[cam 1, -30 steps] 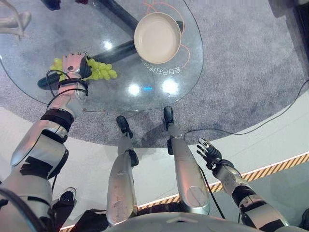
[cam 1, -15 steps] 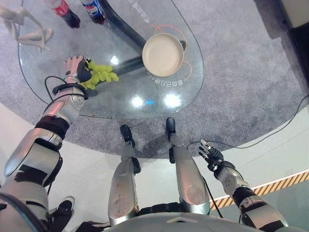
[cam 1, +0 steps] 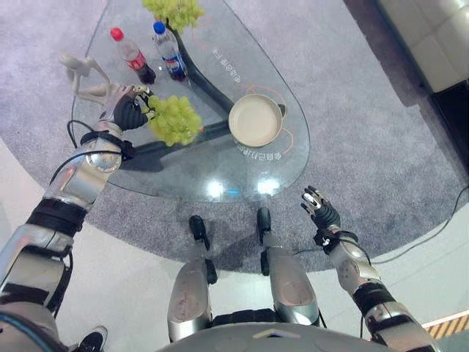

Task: Pick up fruits into the plate

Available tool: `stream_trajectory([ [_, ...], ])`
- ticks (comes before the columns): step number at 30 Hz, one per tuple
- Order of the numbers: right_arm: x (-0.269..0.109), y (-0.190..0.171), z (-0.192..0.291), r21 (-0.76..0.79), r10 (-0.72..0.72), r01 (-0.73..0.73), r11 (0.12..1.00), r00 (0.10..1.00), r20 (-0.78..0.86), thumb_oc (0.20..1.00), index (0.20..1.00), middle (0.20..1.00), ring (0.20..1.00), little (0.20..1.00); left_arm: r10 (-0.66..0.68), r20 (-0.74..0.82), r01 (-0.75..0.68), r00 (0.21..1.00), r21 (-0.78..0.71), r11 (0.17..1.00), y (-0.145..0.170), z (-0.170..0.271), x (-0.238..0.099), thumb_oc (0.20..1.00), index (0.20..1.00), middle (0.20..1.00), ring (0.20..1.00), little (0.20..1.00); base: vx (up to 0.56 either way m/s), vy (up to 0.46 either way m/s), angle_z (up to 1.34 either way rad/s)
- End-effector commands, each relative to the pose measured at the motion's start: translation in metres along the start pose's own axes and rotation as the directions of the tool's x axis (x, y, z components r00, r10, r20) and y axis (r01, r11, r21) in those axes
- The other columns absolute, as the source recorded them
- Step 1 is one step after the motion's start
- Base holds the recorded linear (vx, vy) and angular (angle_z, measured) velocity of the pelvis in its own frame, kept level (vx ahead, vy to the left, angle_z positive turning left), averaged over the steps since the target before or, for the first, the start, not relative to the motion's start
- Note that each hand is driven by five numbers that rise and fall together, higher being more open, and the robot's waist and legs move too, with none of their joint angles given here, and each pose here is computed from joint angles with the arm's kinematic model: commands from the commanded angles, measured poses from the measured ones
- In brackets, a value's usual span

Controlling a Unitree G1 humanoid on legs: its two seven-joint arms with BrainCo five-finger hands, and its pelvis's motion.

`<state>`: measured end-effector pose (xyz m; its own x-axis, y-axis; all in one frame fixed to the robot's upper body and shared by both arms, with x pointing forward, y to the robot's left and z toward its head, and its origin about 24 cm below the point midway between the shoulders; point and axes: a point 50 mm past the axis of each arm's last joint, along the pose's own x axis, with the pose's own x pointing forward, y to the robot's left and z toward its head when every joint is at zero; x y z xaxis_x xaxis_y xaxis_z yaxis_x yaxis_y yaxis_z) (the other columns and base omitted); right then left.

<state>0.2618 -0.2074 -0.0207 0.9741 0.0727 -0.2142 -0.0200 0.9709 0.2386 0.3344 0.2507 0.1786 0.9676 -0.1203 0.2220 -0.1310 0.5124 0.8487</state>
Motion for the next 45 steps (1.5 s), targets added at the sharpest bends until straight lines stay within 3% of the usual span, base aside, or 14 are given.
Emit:
stream_trajectory([
  [1, -0.012, -0.013, 0.015, -0.134, 0.03, -0.02, 0.991, 0.997, 0.071, 1.0, 1.0, 1.0, 1.0, 1.0, -0.007, 0.027, 0.008, 1.0, -0.045, 0.999, 0.009, -0.002, -0.005, 0.2, 0.2, 0.2, 0.2, 0.2, 0.17, -0.061, 0.07],
  [8, -0.007, -0.011, 0.076, -0.366, 0.219, -0.157, 0.917, 0.966, 0.134, 1.0, 1.0, 1.0, 1.0, 1.0, -0.18, 0.08, 0.187, 0.98, -0.097, 0.978, -0.006, 0.003, -0.023, 0.2, 0.2, 0.2, 0.2, 0.2, 0.14, -0.017, 0.01],
  [15, -0.005, 0.002, 0.102, -0.423, 0.414, -0.35, 0.836, 0.908, 0.068, 1.0, 1.0, 1.0, 1.0, 1.0, -0.321, 0.157, 0.345, 0.934, -0.167, 0.924, -0.016, 0.012, -0.034, 0.2, 0.2, 0.2, 0.2, 0.2, 0.04, 0.026, 0.06],
  [20, -0.001, 0.025, 0.102, -0.358, 0.573, -0.53, 0.768, 0.82, 0.015, 1.0, 1.0, 1.0, 1.0, 1.0, -0.386, 0.237, 0.439, 0.892, -0.244, 0.865, -0.023, 0.021, -0.037, 0.2, 0.2, 0.2, 0.2, 0.2, 0.01, 0.019, 0.06],
  [28, 0.005, 0.075, 0.092, -0.319, 0.729, -0.697, 0.643, 0.684, -0.026, 1.0, 1.0, 1.0, 1.0, 1.0, -0.435, 0.38, 0.556, 0.816, -0.313, 0.77, -0.039, 0.05, -0.033, 0.2, 0.2, 0.2, 0.2, 0.2, -0.01, 0.005, 0.02],
  [38, 0.006, 0.131, 0.075, -0.233, 0.846, -0.833, 0.501, 0.528, -0.072, 1.0, 1.0, 1.0, 1.0, 1.0, -0.425, 0.528, 0.648, 0.735, -0.363, 0.67, -0.054, 0.087, -0.027, 0.2, 0.2, 0.2, 0.2, 0.2, -0.01, 0.003, 0.0],
  [45, 0.004, 0.153, 0.07, -0.195, 0.882, -0.874, 0.445, 0.465, -0.074, 1.0, 1.0, 1.0, 1.0, 1.0, -0.406, 0.598, 0.692, 0.691, -0.384, 0.611, -0.061, 0.108, -0.025, 0.2, 0.2, 0.2, 0.2, 0.2, 0.0, 0.0, 0.0],
])
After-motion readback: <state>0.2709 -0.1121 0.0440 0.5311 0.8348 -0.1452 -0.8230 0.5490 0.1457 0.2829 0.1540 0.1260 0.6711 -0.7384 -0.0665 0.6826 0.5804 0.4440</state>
